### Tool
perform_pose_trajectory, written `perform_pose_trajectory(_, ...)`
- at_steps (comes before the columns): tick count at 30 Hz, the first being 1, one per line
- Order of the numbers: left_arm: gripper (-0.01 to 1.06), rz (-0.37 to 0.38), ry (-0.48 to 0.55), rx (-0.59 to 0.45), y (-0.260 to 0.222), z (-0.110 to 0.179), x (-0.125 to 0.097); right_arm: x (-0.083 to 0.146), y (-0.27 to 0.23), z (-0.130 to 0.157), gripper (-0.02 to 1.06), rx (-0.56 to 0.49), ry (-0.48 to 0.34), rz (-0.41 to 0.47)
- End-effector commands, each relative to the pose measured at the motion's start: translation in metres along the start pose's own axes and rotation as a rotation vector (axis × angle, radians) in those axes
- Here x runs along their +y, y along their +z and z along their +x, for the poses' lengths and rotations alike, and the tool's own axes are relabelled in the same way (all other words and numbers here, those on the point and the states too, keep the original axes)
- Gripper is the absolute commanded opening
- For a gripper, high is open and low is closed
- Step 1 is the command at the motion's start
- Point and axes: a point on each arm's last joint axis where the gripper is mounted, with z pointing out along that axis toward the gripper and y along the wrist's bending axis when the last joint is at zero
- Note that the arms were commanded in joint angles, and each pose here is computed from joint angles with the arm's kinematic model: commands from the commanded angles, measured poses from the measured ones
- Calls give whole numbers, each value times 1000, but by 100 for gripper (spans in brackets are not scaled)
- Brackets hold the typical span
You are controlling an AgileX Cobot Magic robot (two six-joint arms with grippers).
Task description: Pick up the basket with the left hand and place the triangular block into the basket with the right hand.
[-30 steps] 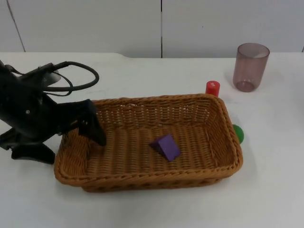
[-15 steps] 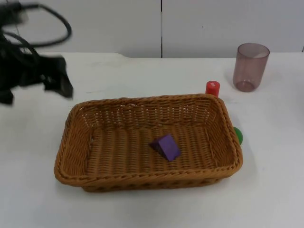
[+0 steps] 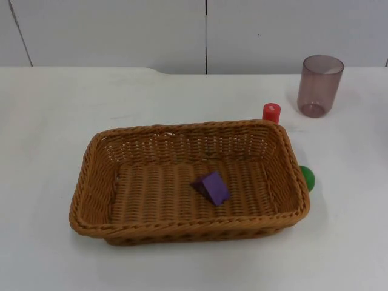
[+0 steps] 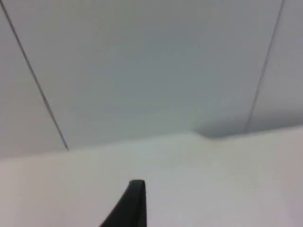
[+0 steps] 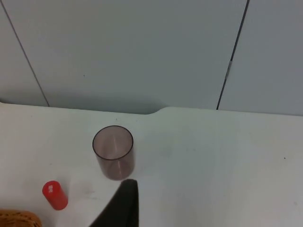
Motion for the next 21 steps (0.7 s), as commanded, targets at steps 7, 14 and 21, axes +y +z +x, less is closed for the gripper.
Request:
perform_pose_trajectory(7,105,-183,28,-96,-28,-44,16,-1,-4,0,104,-8,-5,0)
perform_pose_trajectory(14,105,-135,-12,-119,-31,-47,11,-1,-4,-2,104,-24,-5,3)
perform_pose_trajectory(21,105,65,-17,-91,-20,-43,-7,-2,-4,-8,104,-91,-14,20)
